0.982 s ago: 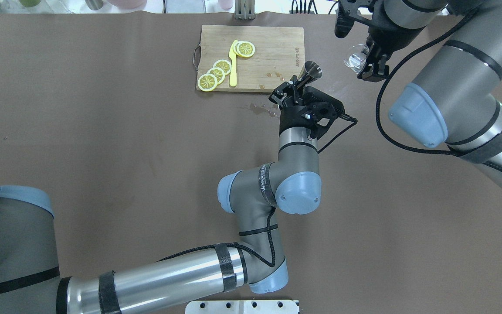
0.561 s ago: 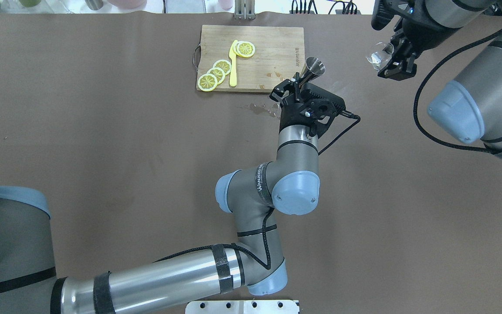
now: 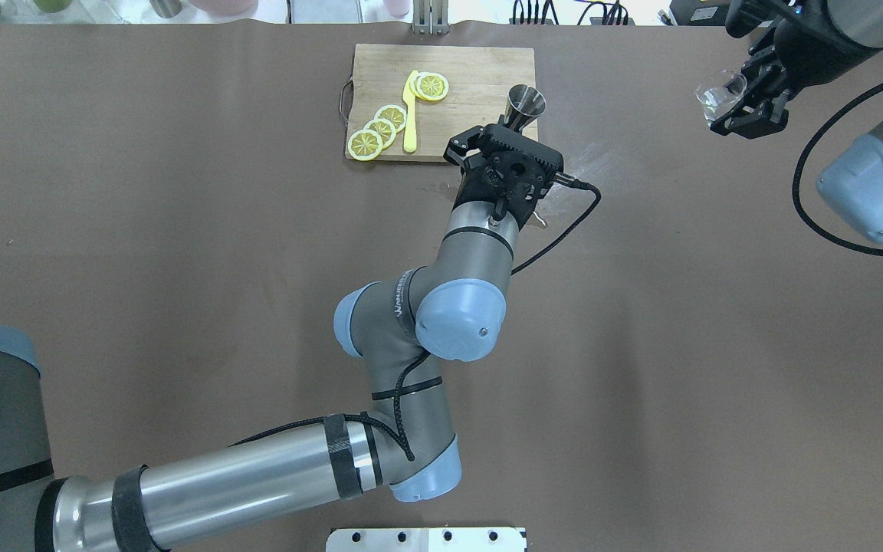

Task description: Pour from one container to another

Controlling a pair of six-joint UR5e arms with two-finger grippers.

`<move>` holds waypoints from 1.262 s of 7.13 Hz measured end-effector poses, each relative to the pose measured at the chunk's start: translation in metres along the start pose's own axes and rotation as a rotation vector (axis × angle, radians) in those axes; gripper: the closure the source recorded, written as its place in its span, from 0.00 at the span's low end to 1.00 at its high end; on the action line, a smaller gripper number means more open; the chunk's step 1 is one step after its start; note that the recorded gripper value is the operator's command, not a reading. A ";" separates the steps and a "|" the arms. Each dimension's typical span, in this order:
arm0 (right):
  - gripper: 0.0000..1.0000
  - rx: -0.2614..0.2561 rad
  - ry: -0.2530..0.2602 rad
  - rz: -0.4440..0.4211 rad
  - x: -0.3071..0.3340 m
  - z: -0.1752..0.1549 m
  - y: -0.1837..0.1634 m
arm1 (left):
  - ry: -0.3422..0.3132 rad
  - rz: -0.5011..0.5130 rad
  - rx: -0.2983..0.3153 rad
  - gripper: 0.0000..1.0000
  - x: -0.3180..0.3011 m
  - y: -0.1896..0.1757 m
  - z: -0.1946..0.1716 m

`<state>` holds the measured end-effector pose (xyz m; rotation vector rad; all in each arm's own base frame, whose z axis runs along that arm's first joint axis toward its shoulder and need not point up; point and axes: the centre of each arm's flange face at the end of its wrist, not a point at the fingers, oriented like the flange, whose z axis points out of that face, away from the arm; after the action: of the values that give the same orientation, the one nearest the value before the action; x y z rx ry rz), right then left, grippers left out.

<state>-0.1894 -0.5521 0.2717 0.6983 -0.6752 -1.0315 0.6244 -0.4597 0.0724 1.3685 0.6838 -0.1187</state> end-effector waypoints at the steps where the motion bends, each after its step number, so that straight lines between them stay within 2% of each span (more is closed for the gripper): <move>1: 1.00 0.003 -0.001 0.013 0.004 -0.001 0.008 | 0.017 -0.017 0.006 1.00 -0.019 -0.001 0.003; 4: 1.00 0.006 0.010 0.046 0.014 -0.011 0.028 | 0.046 -0.041 0.014 1.00 -0.082 0.004 0.001; 7: 1.00 0.028 -0.008 0.044 0.011 0.004 0.068 | 0.093 -0.073 0.033 1.00 -0.151 0.023 -0.012; 9: 1.00 0.060 -0.059 0.085 0.007 0.021 0.096 | 0.120 -0.090 0.048 1.00 -0.200 0.041 -0.026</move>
<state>-0.1531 -0.5288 0.3606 0.6879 -0.7838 -0.9601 0.4727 -0.4872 0.2090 1.3992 0.8480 -0.1263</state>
